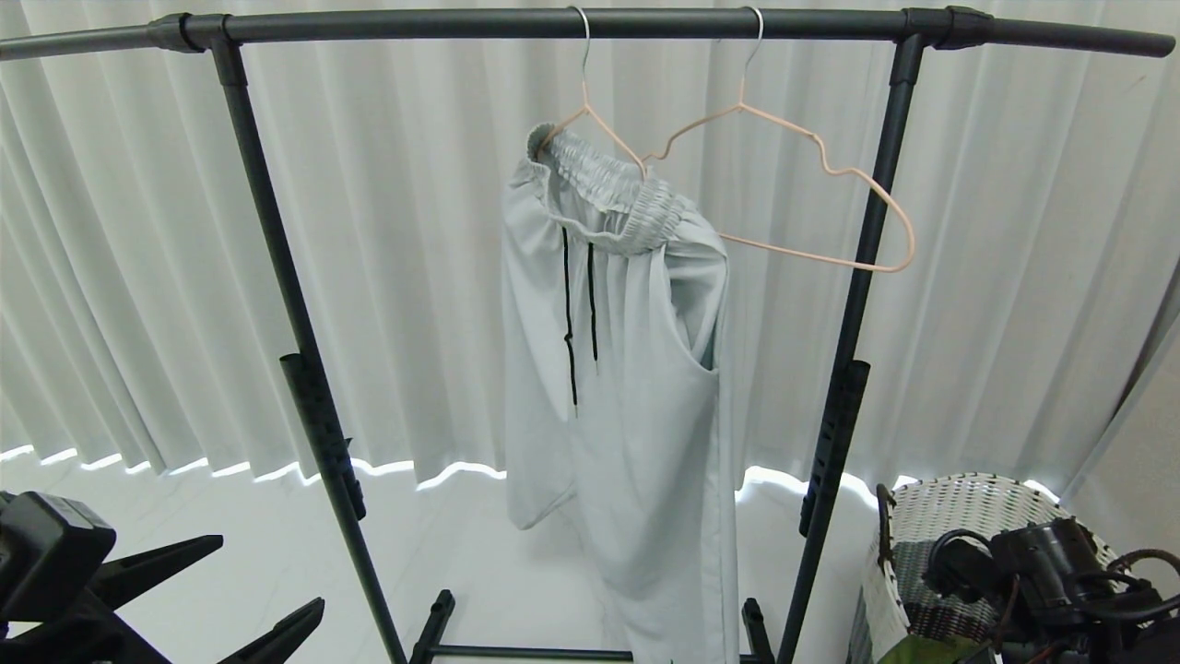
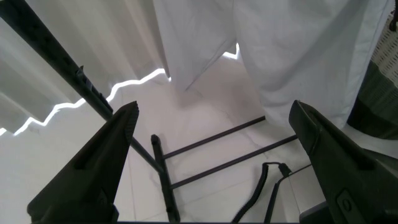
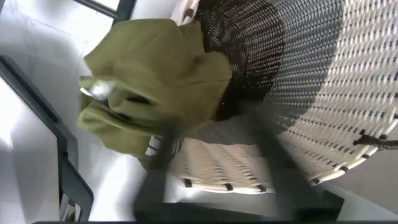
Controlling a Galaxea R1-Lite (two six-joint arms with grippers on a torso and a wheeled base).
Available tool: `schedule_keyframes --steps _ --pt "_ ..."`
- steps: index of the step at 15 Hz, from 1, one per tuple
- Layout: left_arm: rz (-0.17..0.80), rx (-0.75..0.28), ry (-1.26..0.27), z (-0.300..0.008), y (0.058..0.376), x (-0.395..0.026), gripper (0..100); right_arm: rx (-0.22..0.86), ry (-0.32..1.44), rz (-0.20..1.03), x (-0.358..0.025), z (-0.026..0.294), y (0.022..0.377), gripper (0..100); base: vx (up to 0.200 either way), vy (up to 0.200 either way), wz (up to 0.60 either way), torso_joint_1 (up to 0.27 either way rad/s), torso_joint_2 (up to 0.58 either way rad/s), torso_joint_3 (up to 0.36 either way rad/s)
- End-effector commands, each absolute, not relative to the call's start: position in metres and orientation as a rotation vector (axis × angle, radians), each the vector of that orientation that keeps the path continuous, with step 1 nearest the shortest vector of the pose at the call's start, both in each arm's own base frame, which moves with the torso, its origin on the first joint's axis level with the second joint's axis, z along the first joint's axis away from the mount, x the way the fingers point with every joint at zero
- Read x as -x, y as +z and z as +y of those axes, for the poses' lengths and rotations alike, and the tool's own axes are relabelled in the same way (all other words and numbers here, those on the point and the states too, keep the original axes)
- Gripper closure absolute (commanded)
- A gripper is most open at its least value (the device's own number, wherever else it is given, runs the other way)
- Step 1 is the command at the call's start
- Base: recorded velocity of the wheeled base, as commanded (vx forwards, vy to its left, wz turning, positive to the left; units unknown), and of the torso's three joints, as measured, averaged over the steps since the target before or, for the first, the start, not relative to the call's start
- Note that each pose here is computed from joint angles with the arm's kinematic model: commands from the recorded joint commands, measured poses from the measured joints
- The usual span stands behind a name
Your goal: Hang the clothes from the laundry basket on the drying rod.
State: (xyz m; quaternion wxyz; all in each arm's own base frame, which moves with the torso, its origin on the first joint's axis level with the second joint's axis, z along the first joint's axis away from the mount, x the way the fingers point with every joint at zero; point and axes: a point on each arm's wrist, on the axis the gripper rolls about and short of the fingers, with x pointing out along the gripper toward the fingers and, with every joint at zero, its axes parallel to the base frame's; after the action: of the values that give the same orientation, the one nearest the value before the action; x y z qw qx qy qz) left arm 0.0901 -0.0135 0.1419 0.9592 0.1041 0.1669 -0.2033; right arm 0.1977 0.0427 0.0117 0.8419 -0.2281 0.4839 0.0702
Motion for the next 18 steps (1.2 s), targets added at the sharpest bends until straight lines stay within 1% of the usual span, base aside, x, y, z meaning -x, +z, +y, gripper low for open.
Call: schedule_keyframes --steps 1,3,5,7,10,13,15,18 --pt "0.341 -0.211 -0.412 -0.013 0.142 -0.091 0 0.479 0.146 0.98 -0.198 0.044 0.02 100 0.0 0.0 0.0 0.0 0.0 0.0" --pt "0.345 -0.214 -0.414 -0.014 0.141 -0.091 0 0.482 0.147 0.931 -0.198 0.047 0.032 100 0.0 0.0 0.0 0.0 0.0 0.0" --pt "0.362 -0.213 -0.408 -0.013 0.137 -0.09 0 0.488 0.146 0.895 -0.207 0.053 0.072 100 0.0 0.0 0.0 0.0 0.0 0.0" --pt "0.37 -0.215 -0.396 -0.013 0.134 -0.088 0 0.457 0.16 0.857 -0.214 0.064 0.116 100 0.0 0.0 0.0 0.0 0.0 0.0" --pt "0.375 -0.234 -0.343 -0.012 0.135 -0.089 0 0.419 0.197 0.822 -0.208 0.081 0.167 100 0.0 0.0 0.0 0.0 0.0 0.0" --pt "0.375 -0.24 -0.317 -0.011 0.135 -0.088 0 0.425 0.239 0.79 -0.196 0.087 0.192 100 -0.2 0.0 0.0 0.012 0.0 -0.002" --pt "0.371 -0.24 -0.316 -0.011 0.136 -0.088 0 0.431 0.267 0.765 -0.189 0.091 0.199 100 -0.2 0.0 0.0 0.0 0.0 0.002" --pt "0.367 -0.242 -0.316 -0.011 0.136 -0.088 0 0.443 0.306 0.748 -0.184 0.098 0.201 100 -0.2 0.0 0.0 -0.001 0.0 0.001"
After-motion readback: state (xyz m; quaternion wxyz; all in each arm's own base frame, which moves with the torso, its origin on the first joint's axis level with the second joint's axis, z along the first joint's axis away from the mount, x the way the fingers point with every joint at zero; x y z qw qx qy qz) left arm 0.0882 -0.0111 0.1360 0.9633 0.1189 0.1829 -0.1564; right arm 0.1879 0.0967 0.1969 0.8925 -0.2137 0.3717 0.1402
